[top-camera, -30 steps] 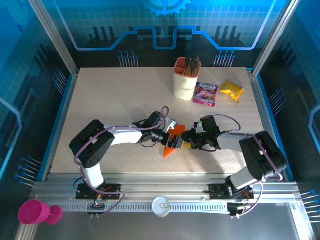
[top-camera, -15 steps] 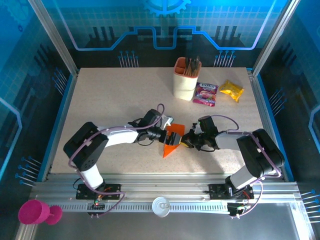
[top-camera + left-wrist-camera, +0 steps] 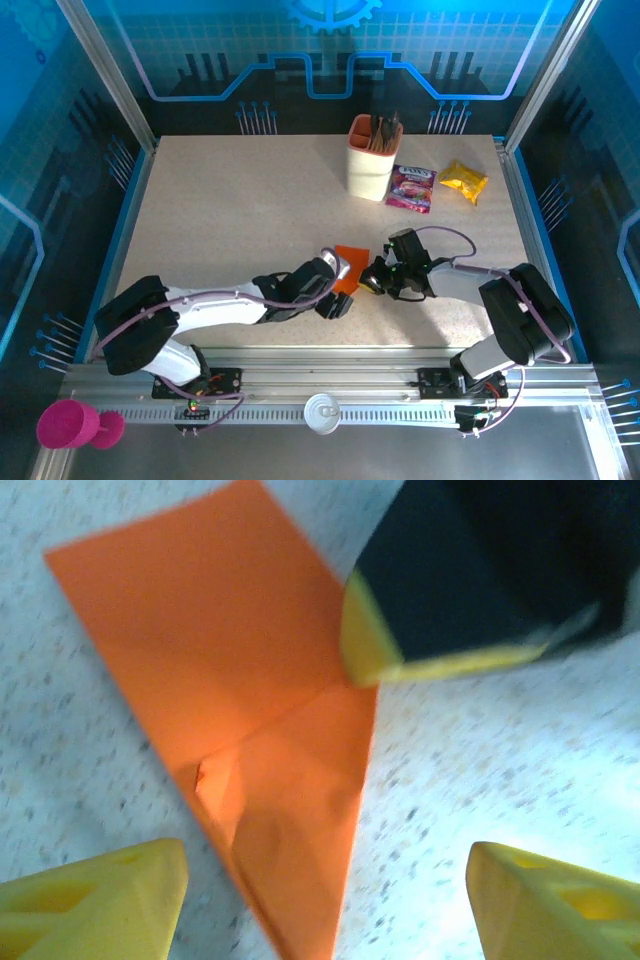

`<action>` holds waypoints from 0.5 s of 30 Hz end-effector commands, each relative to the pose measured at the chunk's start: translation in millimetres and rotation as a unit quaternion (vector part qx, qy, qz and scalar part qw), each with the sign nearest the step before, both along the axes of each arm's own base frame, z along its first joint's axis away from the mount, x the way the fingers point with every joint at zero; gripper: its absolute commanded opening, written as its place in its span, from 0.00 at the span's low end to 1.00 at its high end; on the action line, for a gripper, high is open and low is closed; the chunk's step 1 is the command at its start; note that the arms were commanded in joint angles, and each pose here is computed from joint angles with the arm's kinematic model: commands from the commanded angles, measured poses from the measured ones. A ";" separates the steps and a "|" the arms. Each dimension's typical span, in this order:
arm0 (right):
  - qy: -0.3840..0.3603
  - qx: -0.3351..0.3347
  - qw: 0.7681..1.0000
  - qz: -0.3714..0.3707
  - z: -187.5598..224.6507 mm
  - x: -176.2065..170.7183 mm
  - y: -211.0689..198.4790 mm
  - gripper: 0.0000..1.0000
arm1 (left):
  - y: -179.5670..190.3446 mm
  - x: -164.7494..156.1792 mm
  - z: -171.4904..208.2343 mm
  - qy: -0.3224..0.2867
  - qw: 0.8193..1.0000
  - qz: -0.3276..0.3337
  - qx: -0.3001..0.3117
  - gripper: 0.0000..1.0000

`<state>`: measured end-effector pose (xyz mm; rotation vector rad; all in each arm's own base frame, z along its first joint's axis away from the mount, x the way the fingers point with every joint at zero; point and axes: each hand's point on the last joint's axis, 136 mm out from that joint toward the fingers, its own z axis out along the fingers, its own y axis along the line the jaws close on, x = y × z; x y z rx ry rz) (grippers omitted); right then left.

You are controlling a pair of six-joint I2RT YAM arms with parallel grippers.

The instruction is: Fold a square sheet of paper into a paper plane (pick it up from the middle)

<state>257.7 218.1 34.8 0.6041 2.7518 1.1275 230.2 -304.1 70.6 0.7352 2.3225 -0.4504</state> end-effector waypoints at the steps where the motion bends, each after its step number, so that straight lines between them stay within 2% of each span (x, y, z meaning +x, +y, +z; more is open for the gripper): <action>1: 0.000 -0.007 1.000 -0.004 10.6 2.7 2.0 0.00 | 12.3 12.6 2.4 -0.068 0.997 0.023 0.035 0.70; 7: -0.003 -0.007 1.000 -0.005 14.5 4.7 2.6 0.00 | -0.4 6.9 -6.4 -0.086 0.995 -0.001 0.052 0.64; 15: -0.003 -0.005 1.000 -0.006 15.6 4.8 2.9 0.00 | -16.3 3.8 -15.2 -0.105 0.992 -0.020 0.070 0.63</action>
